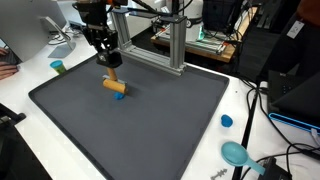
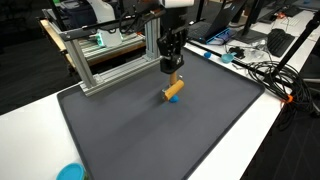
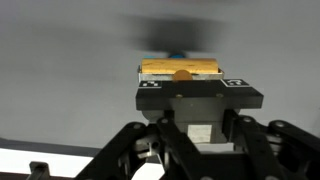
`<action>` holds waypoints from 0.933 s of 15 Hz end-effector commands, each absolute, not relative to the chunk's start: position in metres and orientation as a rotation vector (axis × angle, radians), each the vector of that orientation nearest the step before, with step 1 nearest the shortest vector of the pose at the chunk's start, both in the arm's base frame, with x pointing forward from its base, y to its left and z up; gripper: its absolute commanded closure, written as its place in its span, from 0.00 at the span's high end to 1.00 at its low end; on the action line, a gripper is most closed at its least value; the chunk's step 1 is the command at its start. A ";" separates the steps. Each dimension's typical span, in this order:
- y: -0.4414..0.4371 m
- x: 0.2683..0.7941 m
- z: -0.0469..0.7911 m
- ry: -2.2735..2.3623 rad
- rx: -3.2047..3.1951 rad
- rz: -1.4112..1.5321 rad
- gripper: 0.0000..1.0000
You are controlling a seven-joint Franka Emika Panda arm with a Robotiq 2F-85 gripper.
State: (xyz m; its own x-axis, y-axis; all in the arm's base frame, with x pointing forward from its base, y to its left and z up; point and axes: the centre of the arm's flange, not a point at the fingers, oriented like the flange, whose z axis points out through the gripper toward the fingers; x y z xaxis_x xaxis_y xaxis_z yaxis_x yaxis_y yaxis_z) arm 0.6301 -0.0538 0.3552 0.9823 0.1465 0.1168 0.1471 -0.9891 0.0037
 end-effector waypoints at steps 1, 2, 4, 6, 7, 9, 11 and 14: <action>-0.056 0.628 0.357 -0.269 -3.090 -0.171 0.47; -0.058 0.626 0.360 -0.294 -3.068 -0.162 0.47; -0.056 0.624 0.363 -0.302 -3.042 -0.186 0.22; -0.052 0.621 0.360 -0.308 -3.071 -0.239 0.22; -0.051 0.620 0.359 -0.314 -3.079 -0.257 0.22; -0.049 0.615 0.359 -0.317 -3.089 -0.300 0.22; -0.050 0.610 0.360 -0.327 -3.110 -0.315 0.22; -0.049 0.606 0.358 -0.343 -3.137 -0.289 0.22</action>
State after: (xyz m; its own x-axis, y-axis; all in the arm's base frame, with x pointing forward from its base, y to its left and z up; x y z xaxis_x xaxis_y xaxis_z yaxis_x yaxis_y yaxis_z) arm 0.6205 -0.0517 0.3495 0.9602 0.2187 0.1735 0.2211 -0.9752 0.0051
